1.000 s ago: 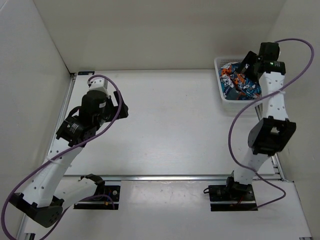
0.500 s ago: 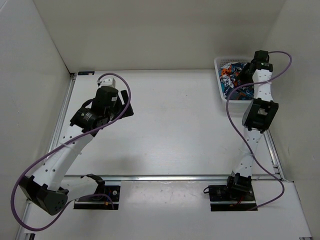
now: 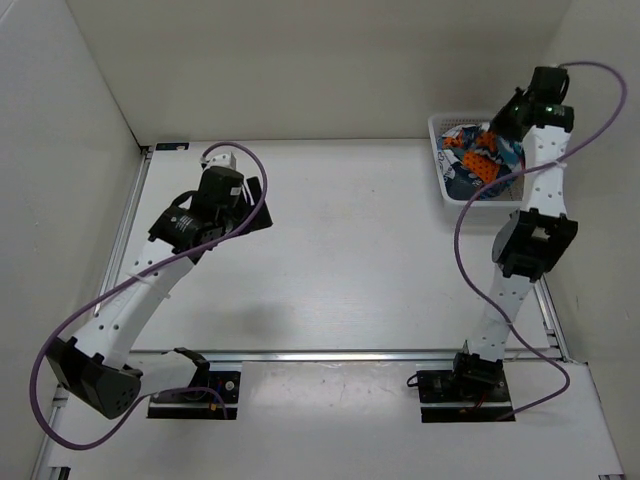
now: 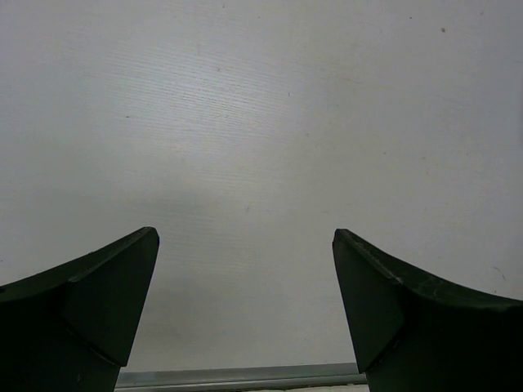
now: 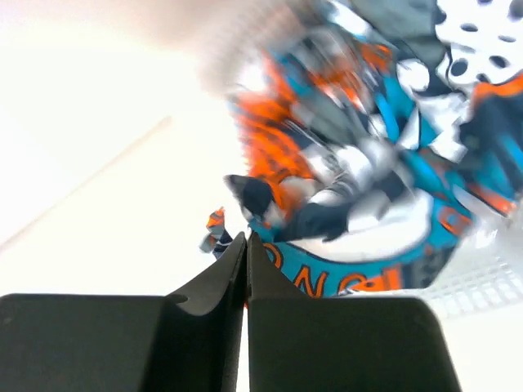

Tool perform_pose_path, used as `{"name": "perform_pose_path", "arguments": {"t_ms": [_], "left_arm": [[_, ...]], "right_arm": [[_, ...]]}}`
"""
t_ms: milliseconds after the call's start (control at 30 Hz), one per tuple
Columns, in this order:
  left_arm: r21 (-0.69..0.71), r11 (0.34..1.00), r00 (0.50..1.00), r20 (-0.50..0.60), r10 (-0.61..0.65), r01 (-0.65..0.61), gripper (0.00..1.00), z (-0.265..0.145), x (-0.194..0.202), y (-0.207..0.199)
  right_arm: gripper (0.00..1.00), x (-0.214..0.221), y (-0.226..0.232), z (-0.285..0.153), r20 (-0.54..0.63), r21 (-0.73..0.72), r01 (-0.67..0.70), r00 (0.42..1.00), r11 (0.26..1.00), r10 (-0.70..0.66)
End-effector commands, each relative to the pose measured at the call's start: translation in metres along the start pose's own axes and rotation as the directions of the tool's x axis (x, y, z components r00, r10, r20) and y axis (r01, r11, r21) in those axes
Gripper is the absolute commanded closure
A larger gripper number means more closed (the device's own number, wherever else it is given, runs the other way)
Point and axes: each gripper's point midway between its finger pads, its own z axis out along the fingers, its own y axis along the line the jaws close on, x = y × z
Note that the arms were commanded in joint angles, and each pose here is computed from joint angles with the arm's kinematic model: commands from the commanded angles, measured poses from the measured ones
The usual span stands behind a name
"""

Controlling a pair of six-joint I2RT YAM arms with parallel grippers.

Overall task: Fold and stack the shorts
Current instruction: Grab the shorts from the pile, then move the shorts to the center of the board

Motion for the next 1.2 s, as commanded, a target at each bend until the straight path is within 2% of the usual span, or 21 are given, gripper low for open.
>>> {"name": "perform_pose_path", "arguments": {"t_ms": [0, 100, 133, 267, 333, 367, 433, 467, 533, 567, 600, 667, 700, 767, 833, 900, 967, 1033, 1100, 1133, 1167], "left_arm": [[0.041, 0.998, 0.999, 0.014, -0.046, 0.046, 0.0, -0.006, -0.012, -0.013], [-0.03, 0.989, 0.989, 0.034, -0.147, 0.148, 0.0, 0.002, -0.03, -0.004], [-0.084, 0.985, 0.988, -0.008, -0.152, 0.151, 0.0, 0.012, -0.027, 0.007], [-0.157, 0.977, 0.989, -0.014, -0.147, 0.143, 0.0, 0.005, -0.055, 0.012], [-0.184, 0.973, 0.99, -0.003, -0.139, 0.136, 0.0, 0.001, -0.063, 0.021], [-0.195, 0.97, 0.989, 0.011, -0.147, 0.146, 0.0, 0.0, -0.069, 0.027], [-0.209, 0.963, 0.985, 0.042, -0.166, 0.171, 0.0, -0.011, -0.077, 0.041], [-0.226, 0.952, 0.978, 0.083, -0.192, 0.206, 0.0, -0.02, -0.087, 0.058], [-0.255, 0.934, 0.967, 0.119, -0.226, 0.25, 0.0, -0.03, -0.094, 0.077], [-0.294, 0.911, 0.956, 0.141, -0.258, 0.289, 0.0, -0.038, -0.094, 0.098], [-0.325, 0.895, 0.952, 0.138, -0.274, 0.305, 0.0, -0.038, -0.092, 0.11], [-0.348, 0.876, 0.942, 0.142, -0.304, 0.335, 0.0, -0.043, -0.091, 0.129], [-0.331, 0.882, 0.942, 0.113, -0.315, 0.334, 0.0, -0.04, -0.087, 0.129], [-0.294, 0.901, 0.948, 0.084, -0.307, 0.318, 0.0, -0.038, -0.083, 0.124], [-0.209, 0.934, 0.956, 0.019, -0.294, 0.291, 0.0, -0.029, -0.072, 0.107], [-0.113, 0.965, 0.969, -0.033, -0.243, 0.238, 0.0, -0.017, -0.06, 0.081], [-0.009, 0.977, 0.971, -0.108, -0.211, 0.211, 0.0, -0.008, -0.043, 0.054], [0.091, 0.982, 0.961, -0.238, -0.139, 0.165, 0.0, 0.012, -0.007, 0.019], [0.148, 0.979, 0.935, -0.346, -0.078, 0.137, 0.0, 0.027, 0.026, -0.004], [0.163, 0.977, 0.887, -0.459, -0.048, 0.137, 0.0, 0.039, 0.062, -0.02], [0.171, 0.975, 0.862, -0.505, -0.04, 0.145, 0.0, 0.046, 0.078, -0.026]], "right_arm": [[1.0, -0.084, 0.115, -0.181, 0.396, -0.253, 0.214, 0.913, 0.944, -0.101], [1.0, -0.075, 0.177, -0.264, 0.524, -0.346, 0.37, 0.838, 0.862, -0.149], [1.0, -0.067, 0.192, -0.293, 0.553, -0.378, 0.413, 0.819, 0.829, -0.155], [1.0, 0.019, 0.263, -0.338, 0.502, -0.549, 0.508, 0.835, 0.664, -0.223], [1.0, 0.069, 0.277, -0.328, 0.431, -0.583, 0.514, 0.852, 0.63, -0.296], [1.0, 0.115, 0.297, -0.333, 0.389, -0.627, 0.523, 0.852, 0.578, -0.349], [1.0, 0.182, 0.296, -0.298, 0.28, -0.609, 0.531, 0.839, 0.589, -0.467], [1.0, 0.225, 0.304, -0.303, 0.234, -0.639, 0.529, 0.825, 0.558, -0.514], [0.72, 0.292, 0.298, -0.284, 0.114, -0.652, 0.513, 0.794, 0.558, -0.597], [0.69, 0.307, 0.296, -0.279, 0.082, -0.654, 0.506, 0.786, 0.563, -0.613], [0.58, 0.326, 0.296, -0.282, 0.047, -0.695, 0.487, 0.764, 0.528, -0.643], [0.31, 0.355, 0.289, -0.287, 0.013, -0.717, 0.5, 0.707, 0.486, -0.708], [0.09, 0.366, 0.283, -0.287, 0.004, -0.717, 0.518, 0.673, 0.467, -0.74], [0.04, 0.357, 0.265, -0.291, 0.012, -0.642, 0.588, 0.65, 0.493, -0.76], [0.02, 0.335, 0.25, -0.286, 0.026, -0.58, 0.611, 0.675, 0.539, -0.737], [0.02, 0.296, 0.218, -0.276, 0.01, -0.486, 0.578, 0.754, 0.655, -0.657], [0.09, 0.271, 0.18, -0.265, -0.016, -0.393, 0.524, 0.818, 0.756, -0.576], [0.05, 0.235, 0.129, -0.236, -0.057, -0.236, 0.429, 0.89, 0.872, -0.453], [0.0, 0.228, 0.08, -0.209, -0.172, -0.166, 0.308, 0.926, 0.937, -0.335], [0.0, 0.228, 0.065, -0.201, -0.206, -0.14, 0.265, 0.935, 0.954, -0.29], [0.0, 0.228, 0.052, -0.195, -0.23, -0.118, 0.237, 0.938, 0.964, -0.259]]}}
